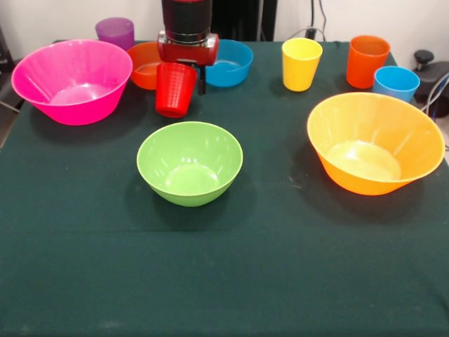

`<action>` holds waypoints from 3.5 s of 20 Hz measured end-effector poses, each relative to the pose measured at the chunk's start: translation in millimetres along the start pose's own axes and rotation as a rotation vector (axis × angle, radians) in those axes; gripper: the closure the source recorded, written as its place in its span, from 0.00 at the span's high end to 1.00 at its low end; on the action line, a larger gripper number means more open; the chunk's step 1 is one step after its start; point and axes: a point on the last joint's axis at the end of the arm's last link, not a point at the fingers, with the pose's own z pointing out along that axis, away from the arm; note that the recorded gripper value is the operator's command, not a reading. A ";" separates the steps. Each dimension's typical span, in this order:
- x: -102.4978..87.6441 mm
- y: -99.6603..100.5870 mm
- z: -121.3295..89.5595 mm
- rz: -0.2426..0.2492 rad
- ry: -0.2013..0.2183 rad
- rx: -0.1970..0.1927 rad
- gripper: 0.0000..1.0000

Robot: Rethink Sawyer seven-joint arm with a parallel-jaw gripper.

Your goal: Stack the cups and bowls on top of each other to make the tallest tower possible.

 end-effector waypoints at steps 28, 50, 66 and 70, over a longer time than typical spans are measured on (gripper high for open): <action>-19.1 -1.0 -4.7 0.006 0.118 0.010 0.00; -41.5 -1.2 -17.8 0.026 0.183 0.017 0.00; -52.9 9.0 -41.2 0.039 0.231 0.015 0.00; -58.9 14.9 -51.7 0.039 0.249 0.021 0.00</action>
